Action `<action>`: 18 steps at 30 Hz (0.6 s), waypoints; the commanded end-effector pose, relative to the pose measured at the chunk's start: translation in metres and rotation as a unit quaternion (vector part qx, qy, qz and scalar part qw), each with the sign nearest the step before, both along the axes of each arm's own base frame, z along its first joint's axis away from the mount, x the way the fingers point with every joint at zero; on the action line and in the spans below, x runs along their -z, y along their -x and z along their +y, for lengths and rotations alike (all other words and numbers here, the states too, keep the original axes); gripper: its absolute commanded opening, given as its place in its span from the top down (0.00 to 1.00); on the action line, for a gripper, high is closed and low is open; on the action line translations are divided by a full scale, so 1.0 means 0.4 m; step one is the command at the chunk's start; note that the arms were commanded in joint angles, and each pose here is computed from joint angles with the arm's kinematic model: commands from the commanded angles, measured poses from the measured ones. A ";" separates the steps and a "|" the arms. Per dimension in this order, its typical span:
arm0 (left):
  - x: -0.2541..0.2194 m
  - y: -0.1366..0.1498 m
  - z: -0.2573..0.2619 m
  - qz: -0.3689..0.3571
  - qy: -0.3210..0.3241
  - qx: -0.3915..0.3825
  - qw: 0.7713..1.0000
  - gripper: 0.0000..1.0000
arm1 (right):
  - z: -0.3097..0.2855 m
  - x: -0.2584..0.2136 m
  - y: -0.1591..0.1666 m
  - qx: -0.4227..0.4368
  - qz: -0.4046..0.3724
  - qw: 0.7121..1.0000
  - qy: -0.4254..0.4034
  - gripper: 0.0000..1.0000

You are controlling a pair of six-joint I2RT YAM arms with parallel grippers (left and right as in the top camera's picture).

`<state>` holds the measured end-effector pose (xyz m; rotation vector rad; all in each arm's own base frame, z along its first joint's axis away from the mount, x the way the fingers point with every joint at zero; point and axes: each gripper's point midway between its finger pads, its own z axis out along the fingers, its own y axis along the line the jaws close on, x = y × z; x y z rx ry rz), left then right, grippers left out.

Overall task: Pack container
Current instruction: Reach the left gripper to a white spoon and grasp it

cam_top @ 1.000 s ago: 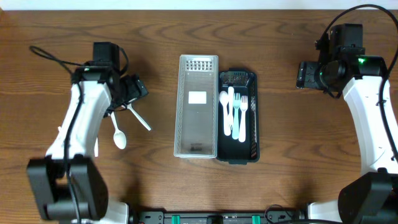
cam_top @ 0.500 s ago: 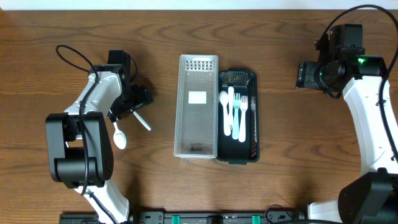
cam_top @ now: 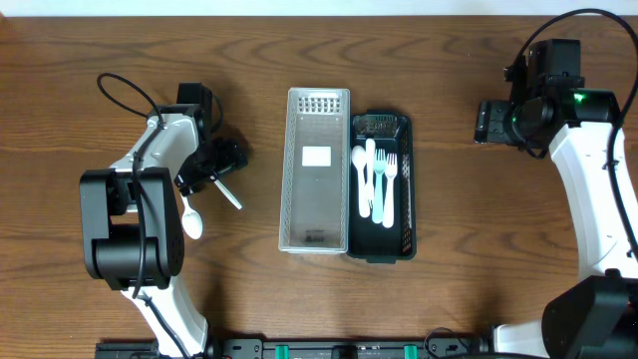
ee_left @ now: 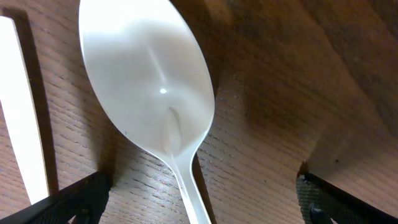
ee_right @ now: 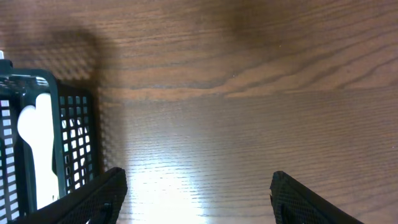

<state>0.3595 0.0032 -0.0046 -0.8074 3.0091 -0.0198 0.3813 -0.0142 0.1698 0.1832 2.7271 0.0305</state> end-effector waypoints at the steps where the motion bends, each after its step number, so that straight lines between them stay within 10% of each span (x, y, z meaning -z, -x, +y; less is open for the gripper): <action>1: 0.028 0.004 0.011 0.014 -0.008 -0.007 1.000 0.00 | 0.001 0.011 0.003 -0.006 0.007 1.000 -0.001 0.23; 18: 0.028 0.004 0.011 0.015 -0.008 -0.007 1.000 0.80 | 0.001 0.013 0.006 -0.006 0.009 1.000 -0.001 0.23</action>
